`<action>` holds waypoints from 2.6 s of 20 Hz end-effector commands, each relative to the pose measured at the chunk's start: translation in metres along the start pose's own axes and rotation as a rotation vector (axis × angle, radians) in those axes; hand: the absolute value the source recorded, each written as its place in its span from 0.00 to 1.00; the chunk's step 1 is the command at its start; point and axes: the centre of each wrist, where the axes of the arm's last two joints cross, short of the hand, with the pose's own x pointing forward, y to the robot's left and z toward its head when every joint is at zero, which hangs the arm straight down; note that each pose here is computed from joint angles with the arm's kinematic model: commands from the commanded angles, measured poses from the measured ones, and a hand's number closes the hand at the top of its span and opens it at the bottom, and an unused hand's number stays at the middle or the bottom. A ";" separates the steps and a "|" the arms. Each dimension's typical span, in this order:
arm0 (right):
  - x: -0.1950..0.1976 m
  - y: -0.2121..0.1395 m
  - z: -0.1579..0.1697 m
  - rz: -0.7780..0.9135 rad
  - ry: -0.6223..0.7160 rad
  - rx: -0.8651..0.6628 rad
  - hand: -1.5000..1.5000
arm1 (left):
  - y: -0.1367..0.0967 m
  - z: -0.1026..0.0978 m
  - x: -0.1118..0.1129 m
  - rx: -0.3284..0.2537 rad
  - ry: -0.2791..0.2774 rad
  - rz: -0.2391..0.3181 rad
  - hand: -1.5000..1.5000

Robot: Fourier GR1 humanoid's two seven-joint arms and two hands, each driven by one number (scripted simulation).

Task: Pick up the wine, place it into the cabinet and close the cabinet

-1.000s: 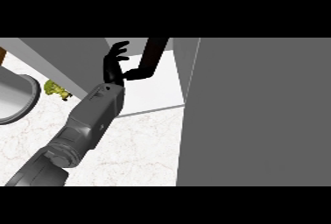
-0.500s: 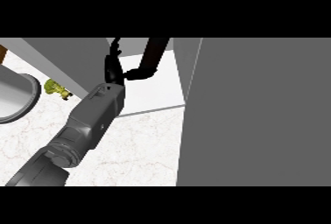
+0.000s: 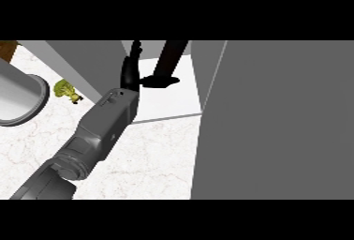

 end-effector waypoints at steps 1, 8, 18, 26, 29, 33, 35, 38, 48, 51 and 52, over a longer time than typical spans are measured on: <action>0.006 0.000 0.002 -0.005 0.004 -0.037 0.00 | 0.027 -0.028 0.032 -0.108 -0.117 0.132 0.00; 0.010 -0.012 0.006 0.031 0.013 -0.070 0.00 | 0.003 -0.009 0.018 -0.215 -0.223 0.406 0.00; 0.020 0.006 0.026 0.022 0.065 -0.122 0.00 | -0.052 0.023 0.030 -0.364 -0.190 0.430 0.00; 0.021 -0.002 0.018 0.042 0.074 -0.121 0.00 | -0.072 0.053 0.072 -0.455 -0.262 0.461 0.00; 0.023 0.004 0.007 0.038 0.056 -0.088 0.00 | -0.083 0.077 0.096 -0.466 -0.220 0.487 0.00; 0.010 0.011 0.011 0.038 0.045 -0.098 0.00 | -0.081 0.118 0.098 -0.434 -0.204 0.513 0.00; 0.015 0.004 0.005 0.038 0.044 -0.101 0.00 | -0.081 0.141 0.107 -0.400 -0.203 0.537 0.00; 0.018 0.015 0.016 0.035 0.045 -0.096 0.00 | -0.070 0.158 0.106 -0.374 -0.207 0.580 0.00; 0.027 0.016 0.013 0.041 0.034 -0.123 0.00 | -0.054 0.247 0.094 -0.303 -0.147 0.683 1.00; 0.012 0.017 0.001 0.050 0.054 -0.119 0.00 | -0.024 0.258 0.101 -0.383 -0.130 0.665 1.00; 0.015 0.013 0.001 0.044 0.050 -0.106 0.00 | -0.032 0.273 0.098 -0.389 -0.145 0.677 1.00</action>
